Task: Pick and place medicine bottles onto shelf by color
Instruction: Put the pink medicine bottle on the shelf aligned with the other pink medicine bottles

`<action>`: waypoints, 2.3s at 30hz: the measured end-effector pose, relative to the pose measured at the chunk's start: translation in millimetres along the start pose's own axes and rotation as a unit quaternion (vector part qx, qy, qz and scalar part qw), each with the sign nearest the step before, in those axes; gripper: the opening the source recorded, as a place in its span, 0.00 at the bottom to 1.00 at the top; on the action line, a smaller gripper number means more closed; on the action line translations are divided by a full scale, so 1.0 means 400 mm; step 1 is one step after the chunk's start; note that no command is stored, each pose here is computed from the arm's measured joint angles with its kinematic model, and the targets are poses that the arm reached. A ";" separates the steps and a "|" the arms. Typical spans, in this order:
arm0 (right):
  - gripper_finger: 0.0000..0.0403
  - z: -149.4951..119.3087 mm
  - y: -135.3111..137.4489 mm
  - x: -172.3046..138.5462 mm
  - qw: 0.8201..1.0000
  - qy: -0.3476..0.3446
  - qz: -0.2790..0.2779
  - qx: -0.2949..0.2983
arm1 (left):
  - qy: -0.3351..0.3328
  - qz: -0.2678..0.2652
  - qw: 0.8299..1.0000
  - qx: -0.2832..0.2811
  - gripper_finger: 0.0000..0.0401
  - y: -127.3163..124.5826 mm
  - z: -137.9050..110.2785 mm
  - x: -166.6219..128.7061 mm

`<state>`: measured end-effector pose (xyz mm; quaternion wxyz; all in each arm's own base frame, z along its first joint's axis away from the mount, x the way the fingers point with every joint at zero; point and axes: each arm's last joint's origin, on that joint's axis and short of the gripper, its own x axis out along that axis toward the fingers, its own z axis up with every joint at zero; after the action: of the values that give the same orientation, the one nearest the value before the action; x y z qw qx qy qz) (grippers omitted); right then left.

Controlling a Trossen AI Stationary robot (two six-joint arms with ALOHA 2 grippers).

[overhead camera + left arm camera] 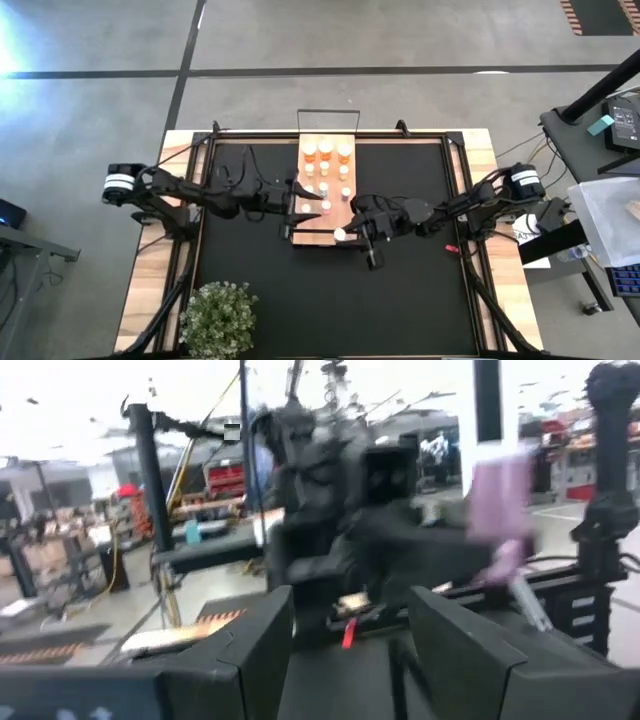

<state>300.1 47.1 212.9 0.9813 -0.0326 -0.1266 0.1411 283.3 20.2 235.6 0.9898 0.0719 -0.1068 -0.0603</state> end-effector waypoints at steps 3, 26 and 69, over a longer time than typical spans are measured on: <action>0.25 0.000 -0.012 0.004 1.000 0.011 -0.011 0.010 | -0.015 -0.007 1.000 0.005 0.46 -0.011 0.019 0.001; 0.25 -0.007 -0.028 0.019 0.995 0.044 -0.083 -0.022 | -0.025 -0.039 0.999 -0.006 0.46 -0.052 0.038 0.027; 0.25 -0.006 -0.058 0.045 0.988 0.093 -0.116 -0.042 | 0.019 -0.048 0.998 -0.048 0.27 -0.049 0.056 0.062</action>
<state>323.5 30.0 217.0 0.9963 -0.0719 -0.0433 0.0175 300.4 -5.3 259.0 0.9900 0.0309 -0.0809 -0.1115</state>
